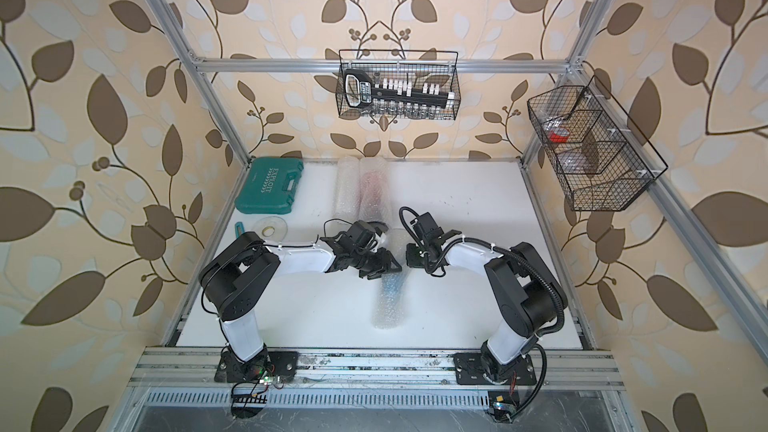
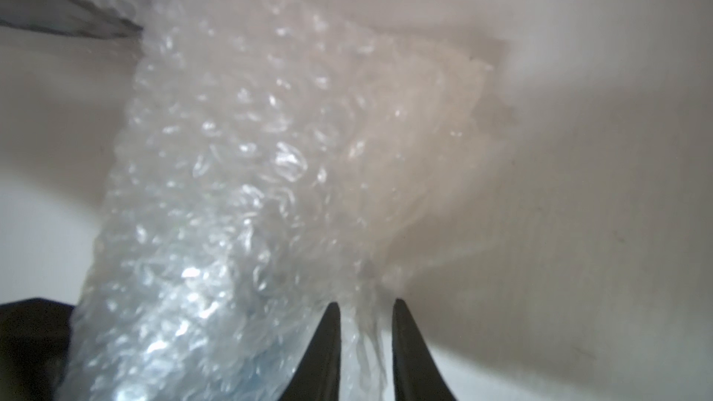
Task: Unwrap the vase from the bubble wrap
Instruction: Unwrap the bubble wrap at the center of the board.
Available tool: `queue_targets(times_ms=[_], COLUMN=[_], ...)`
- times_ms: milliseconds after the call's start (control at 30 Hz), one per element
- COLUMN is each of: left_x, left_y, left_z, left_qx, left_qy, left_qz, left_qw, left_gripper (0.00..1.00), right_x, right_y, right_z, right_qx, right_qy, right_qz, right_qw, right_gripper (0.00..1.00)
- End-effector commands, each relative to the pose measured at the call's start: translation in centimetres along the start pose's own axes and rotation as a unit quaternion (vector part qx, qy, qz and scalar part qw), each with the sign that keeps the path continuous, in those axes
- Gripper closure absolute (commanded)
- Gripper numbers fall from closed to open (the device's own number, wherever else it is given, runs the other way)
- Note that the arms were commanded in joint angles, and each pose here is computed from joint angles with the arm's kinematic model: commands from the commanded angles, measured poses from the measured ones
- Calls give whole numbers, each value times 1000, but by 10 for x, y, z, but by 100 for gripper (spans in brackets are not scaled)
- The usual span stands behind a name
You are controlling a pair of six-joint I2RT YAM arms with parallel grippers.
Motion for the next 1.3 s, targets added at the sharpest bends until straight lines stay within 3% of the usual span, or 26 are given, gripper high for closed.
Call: queue_targets(times_ms=[0,633,833,1033,1267], left_x=[4,9,6,13,9], left_y=[-9,-11,-5,13,34], left_z=[15,21,3,-2,-5], left_qx=[11,28,-5,-19,-33], left_qy=[39,49,18,39,47], left_qz=[-5,-20,1,-12,-6], left_qw=[999,998,1000,999,998], left_gripper=[53,56,46,23,17], right_x=[-4,-12,-13,-11,-12], right_y=[17,23,21,22,25], right_z=[1,-15,-8,-5,1], right_qx=[-19,-76,-50,-30,-13], right_qy=[9,52,68,57,43], right_qz=[-23,-17,-6,-8,-13], right_qw=[1000,996,996,998,999], right_gripper=[78,86,86,86,84])
Point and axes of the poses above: each gripper's point midway between its finger pads, its own x axis back along the fingers, its own z axis along the line the jaws close on, y = z × x, the point moved 5 cm from there along x, back along the fingers, and after that the axes turned 4 degrees about -x, right-handed, at the moved point
